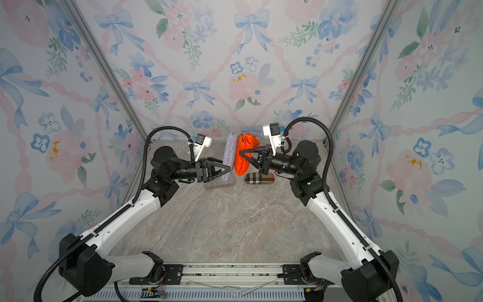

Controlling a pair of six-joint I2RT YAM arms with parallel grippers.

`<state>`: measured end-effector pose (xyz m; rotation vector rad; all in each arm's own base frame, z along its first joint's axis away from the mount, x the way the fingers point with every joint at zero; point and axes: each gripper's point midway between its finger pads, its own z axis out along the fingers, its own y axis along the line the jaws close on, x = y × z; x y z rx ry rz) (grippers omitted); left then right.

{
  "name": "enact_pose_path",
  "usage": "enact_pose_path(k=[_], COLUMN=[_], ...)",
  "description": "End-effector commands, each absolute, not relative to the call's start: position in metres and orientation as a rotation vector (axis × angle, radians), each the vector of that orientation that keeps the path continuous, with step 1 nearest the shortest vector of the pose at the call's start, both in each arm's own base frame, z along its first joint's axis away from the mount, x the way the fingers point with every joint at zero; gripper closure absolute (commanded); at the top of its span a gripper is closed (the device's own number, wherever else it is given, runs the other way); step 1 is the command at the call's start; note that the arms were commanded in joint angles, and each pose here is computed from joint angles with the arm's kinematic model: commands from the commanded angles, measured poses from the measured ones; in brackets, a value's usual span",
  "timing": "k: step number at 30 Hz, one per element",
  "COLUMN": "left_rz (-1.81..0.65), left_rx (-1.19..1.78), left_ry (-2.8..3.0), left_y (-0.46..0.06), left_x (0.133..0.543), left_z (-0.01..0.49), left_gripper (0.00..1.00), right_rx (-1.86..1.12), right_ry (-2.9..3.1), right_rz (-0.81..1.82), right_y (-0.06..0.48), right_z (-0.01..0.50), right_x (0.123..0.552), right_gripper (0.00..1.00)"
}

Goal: Wipe the eyeglass case
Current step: Wipe the dirt from the eyeglass case.

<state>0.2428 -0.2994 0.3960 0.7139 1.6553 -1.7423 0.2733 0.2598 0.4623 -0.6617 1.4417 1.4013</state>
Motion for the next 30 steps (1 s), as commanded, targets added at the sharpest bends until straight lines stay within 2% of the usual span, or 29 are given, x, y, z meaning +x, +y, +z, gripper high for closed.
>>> enact_pose_path(k=[1,9,12,15,19,22,30], left_rz=[-1.764,-1.729,-1.723,-1.723,-1.721,-1.711,-1.714], left_rx=[0.776,0.746,0.735,0.712,0.698,0.664,0.503], left_ry=[1.643,1.625,1.616,1.624,1.627,1.613,1.598], left_y=[-0.298,-0.297,-0.298,-0.298,-0.296,-0.293,-0.289], left_x=[0.228,0.242,0.246,0.251,0.249,0.250,0.273], left_z=[0.396,0.406,0.412,0.413,0.411,0.414,0.417], left_gripper=[0.89,0.90,0.90,0.89,0.89,0.90,0.90], right_rx=[-0.673,-0.796,-0.816,-0.819,-0.728,-0.649,-0.649], right_ry=[1.334,1.489,1.517,1.491,1.423,1.395,1.328], right_rz=[1.439,1.544,1.582,1.547,1.452,1.478,1.695], right_y=[0.258,0.300,0.307,0.307,0.290,0.284,0.332], right_z=[0.490,0.406,0.389,0.397,0.430,0.434,0.408], right_x=[0.270,0.209,0.194,0.201,0.243,0.261,0.225], right_gripper=[1.00,1.00,1.00,1.00,1.00,1.00,1.00])
